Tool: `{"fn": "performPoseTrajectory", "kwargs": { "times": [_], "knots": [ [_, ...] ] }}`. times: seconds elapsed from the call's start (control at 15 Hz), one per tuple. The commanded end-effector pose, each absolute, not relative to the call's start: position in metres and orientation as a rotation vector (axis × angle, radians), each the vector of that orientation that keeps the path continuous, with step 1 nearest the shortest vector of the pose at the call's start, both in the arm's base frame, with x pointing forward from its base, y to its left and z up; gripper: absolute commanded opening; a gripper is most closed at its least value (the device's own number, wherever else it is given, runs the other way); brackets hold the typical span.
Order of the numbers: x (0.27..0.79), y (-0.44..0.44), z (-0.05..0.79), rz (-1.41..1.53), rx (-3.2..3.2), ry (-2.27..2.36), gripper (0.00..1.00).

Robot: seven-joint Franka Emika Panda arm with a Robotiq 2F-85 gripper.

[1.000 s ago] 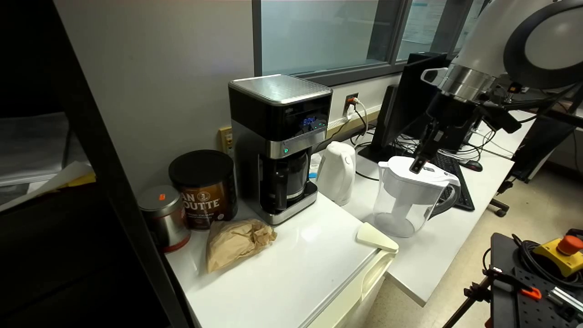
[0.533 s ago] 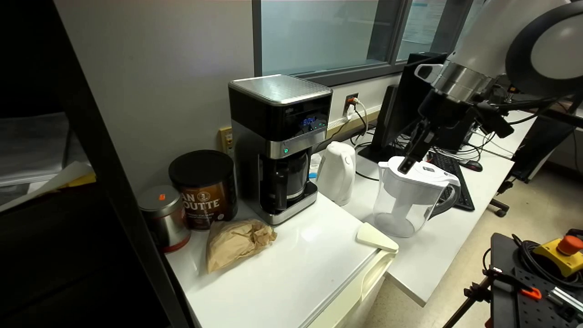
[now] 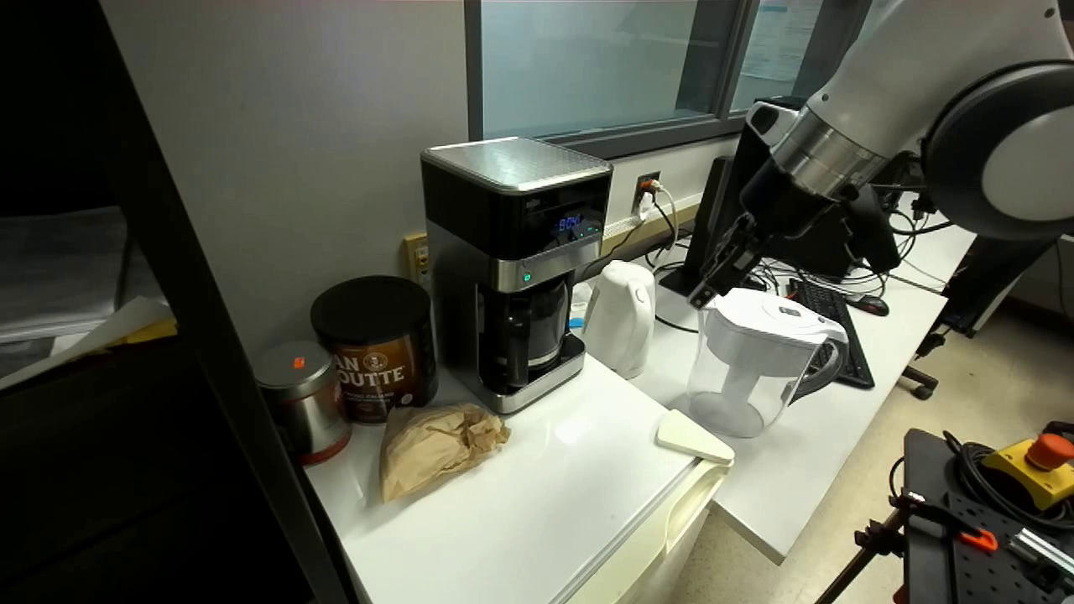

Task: Press a button on the coffeemaker.

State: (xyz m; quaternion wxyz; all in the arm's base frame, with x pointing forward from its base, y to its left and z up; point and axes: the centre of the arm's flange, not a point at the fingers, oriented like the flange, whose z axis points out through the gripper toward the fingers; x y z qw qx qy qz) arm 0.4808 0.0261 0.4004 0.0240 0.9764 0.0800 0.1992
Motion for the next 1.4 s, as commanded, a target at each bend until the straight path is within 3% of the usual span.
{"fn": "performPoseTrajectory", "kwargs": {
  "times": [0.0,0.4,1.33],
  "knots": [
    [0.497,0.036,0.398,0.712,2.942,0.174,0.45],
    [0.512,0.033,0.4,0.832,2.838,0.042,0.01],
    [0.555,0.052,0.396,0.961,2.728,-0.054,0.0]
  ]
}}
